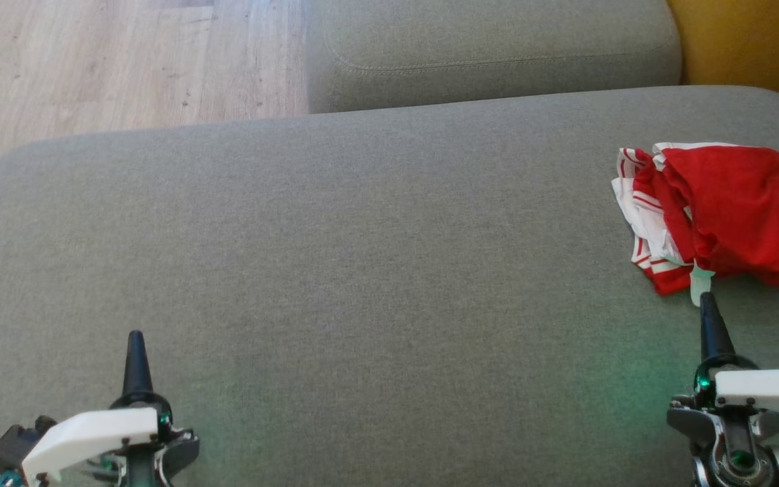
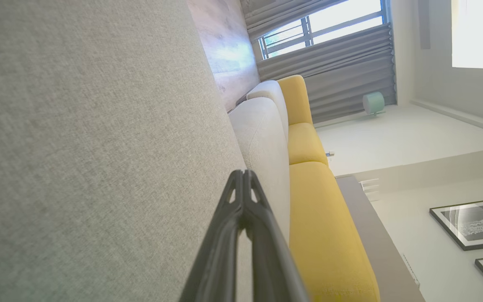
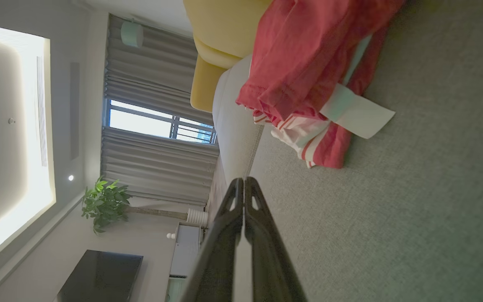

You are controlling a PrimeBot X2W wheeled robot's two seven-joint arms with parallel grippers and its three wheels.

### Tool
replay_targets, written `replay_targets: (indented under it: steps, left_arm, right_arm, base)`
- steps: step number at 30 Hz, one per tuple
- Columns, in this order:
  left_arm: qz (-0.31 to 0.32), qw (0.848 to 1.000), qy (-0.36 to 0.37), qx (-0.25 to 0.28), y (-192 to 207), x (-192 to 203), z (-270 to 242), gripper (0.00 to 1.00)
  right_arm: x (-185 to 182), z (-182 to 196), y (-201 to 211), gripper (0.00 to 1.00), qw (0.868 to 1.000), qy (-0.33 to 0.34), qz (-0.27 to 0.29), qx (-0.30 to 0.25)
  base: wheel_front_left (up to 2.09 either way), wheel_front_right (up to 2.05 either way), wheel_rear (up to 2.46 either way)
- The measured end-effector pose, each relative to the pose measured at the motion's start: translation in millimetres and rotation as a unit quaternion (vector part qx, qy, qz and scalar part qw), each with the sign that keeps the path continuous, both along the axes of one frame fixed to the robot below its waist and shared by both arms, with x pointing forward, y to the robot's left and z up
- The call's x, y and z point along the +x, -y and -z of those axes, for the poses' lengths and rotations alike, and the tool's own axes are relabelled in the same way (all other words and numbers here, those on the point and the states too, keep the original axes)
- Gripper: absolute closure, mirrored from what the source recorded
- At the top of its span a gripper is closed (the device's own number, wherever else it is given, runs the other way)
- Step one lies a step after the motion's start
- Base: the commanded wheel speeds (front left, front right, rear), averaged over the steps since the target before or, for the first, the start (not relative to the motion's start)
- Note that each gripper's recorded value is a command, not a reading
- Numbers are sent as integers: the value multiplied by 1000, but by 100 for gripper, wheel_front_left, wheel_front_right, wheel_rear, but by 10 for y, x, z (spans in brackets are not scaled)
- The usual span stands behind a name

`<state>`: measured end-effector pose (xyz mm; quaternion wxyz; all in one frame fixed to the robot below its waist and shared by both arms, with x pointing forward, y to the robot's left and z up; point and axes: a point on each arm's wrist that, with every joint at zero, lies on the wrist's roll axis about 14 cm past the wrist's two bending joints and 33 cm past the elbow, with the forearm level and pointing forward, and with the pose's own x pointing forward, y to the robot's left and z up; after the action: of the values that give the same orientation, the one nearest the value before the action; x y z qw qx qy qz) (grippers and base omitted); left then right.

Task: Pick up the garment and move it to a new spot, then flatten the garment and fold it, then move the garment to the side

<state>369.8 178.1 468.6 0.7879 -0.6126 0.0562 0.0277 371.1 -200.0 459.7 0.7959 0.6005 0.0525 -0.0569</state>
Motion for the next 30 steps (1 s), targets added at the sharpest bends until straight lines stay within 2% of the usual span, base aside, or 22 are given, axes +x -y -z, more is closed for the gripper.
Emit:
replay_targets:
  steps: [26, 30]
  left_arm:
    - [-13, 992, 12, -122, -89, 48, -87, 100]
    - [-14, 992, 12, -129, -92, 48, -89, 100]
  right_arm:
    - [4, -140, 78, 100, 990, 30, 19, 133]
    - [8, -153, 80, 100, 990, 32, 19, 139]
  base:
    - [0, 0, 0]
    - [0, 0, 0]
